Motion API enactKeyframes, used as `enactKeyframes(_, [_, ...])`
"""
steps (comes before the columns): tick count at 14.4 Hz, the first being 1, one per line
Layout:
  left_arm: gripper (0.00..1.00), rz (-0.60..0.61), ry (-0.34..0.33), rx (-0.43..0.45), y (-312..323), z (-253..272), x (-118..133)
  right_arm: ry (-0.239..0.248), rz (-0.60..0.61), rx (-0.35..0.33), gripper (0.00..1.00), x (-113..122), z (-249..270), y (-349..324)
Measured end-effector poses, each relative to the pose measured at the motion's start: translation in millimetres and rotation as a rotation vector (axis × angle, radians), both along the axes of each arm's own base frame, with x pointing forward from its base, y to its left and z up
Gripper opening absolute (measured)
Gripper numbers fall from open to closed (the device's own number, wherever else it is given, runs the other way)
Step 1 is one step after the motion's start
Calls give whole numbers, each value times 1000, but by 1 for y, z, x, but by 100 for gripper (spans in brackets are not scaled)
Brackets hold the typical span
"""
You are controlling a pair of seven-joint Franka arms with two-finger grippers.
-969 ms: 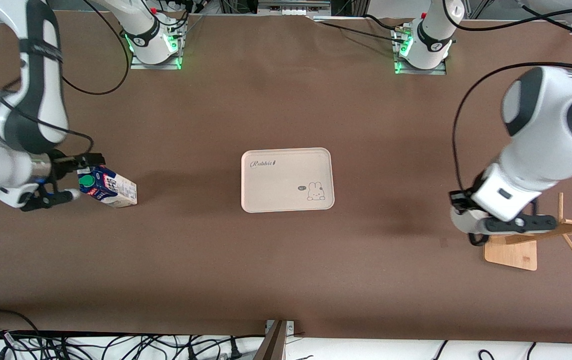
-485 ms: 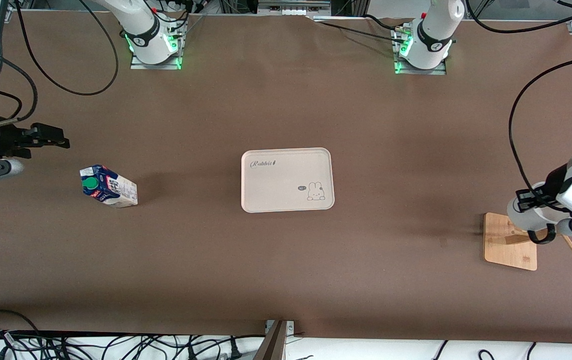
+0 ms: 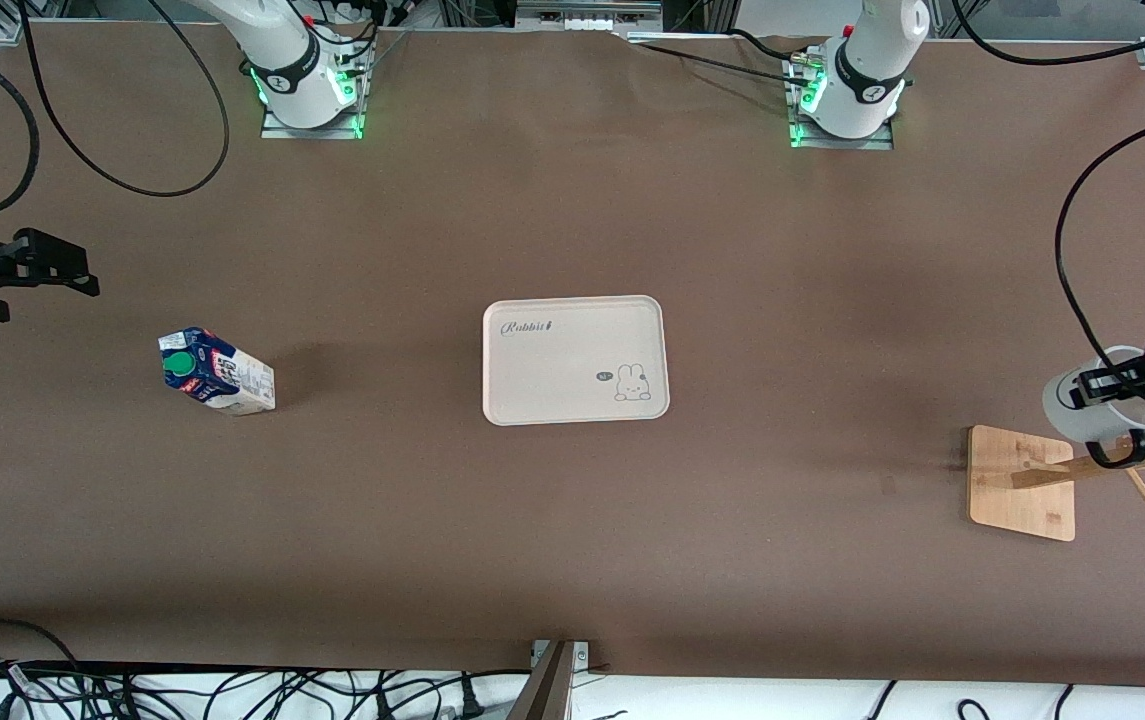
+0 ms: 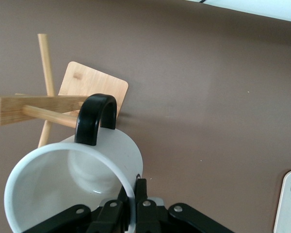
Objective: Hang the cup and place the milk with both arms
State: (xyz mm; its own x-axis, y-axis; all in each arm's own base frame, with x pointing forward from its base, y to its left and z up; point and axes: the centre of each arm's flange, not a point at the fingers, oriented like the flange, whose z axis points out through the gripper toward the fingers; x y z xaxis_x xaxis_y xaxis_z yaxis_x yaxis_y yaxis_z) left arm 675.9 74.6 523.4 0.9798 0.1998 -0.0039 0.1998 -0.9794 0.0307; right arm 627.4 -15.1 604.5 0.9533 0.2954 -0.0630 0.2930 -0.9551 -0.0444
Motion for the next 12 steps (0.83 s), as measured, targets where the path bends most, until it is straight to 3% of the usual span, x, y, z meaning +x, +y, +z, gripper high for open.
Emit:
enactKeyframes(2, [7,17,5,-3,12,0,-2,-7,-7,28,100,-2,4,-19])
enactKeyframes(6, [7,45,25,-6,32,-5,-6,6,28,-53,100,-6,0,-28])
enactKeyframes(8, [19,37,55,-10,32,-11,-9,10,12,-68,100,-6,-13,-26])
enactKeyframes(12, [57,6,117,-25,17,-15,-15,24,1,-77,100,-7,-38,-33])
